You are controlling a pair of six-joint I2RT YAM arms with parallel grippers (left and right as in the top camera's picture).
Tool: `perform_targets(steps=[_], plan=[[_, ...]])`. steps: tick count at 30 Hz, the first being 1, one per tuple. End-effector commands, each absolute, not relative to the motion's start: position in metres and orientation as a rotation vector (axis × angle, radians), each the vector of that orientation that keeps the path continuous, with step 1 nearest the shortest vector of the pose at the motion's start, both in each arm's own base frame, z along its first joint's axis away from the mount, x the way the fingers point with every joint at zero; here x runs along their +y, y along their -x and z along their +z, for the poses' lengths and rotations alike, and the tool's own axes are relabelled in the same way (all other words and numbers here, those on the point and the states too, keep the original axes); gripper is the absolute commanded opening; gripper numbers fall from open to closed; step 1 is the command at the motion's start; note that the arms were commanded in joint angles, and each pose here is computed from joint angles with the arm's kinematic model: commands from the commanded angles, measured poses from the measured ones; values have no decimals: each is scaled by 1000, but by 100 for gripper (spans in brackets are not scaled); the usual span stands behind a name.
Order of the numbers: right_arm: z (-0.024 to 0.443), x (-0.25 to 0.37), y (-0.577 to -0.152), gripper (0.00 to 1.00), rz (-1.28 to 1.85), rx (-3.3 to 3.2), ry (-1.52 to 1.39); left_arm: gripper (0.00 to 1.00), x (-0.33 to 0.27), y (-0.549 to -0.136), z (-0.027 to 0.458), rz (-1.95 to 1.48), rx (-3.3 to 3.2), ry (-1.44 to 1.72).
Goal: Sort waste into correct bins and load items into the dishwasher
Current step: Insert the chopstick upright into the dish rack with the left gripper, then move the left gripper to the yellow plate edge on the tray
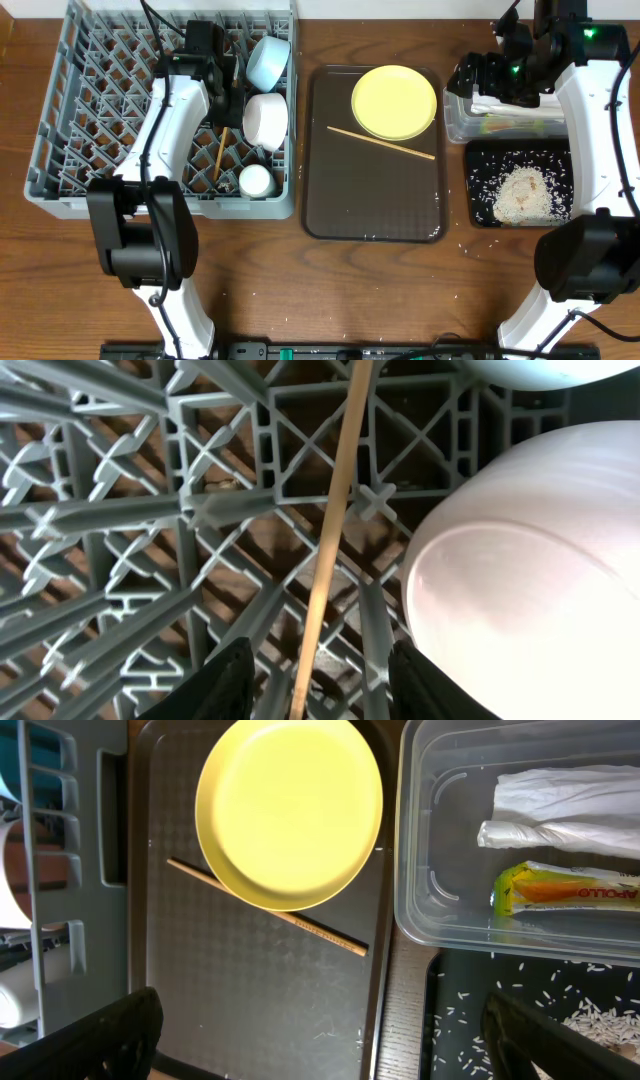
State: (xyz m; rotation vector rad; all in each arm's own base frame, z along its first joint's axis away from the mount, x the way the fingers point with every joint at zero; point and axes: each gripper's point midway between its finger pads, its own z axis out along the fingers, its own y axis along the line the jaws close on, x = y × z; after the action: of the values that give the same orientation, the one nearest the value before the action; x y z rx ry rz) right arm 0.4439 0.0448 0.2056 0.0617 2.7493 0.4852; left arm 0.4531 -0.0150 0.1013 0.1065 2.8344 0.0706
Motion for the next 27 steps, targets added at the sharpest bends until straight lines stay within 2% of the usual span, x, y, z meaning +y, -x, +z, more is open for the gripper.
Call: perform_targets(steps=[1,9,13,20,27], plan=[[208,52,-443,99,494,2746,-42,46,-19,-456,167,25,2690,-17],[208,52,-443,99,494,2746,-42,46,-40,-421,241,-20,2567,-35],[208,52,-443,99,494,2746,-42,46,-62,-400,260,-49,2546,-96],[208,52,-443,99,494,2746,-42,45,-105,-379,255,-115,2592,-146],[208,52,-443,99,494,2746,-42,45,-146,-390,242,-209,2590,-50]])
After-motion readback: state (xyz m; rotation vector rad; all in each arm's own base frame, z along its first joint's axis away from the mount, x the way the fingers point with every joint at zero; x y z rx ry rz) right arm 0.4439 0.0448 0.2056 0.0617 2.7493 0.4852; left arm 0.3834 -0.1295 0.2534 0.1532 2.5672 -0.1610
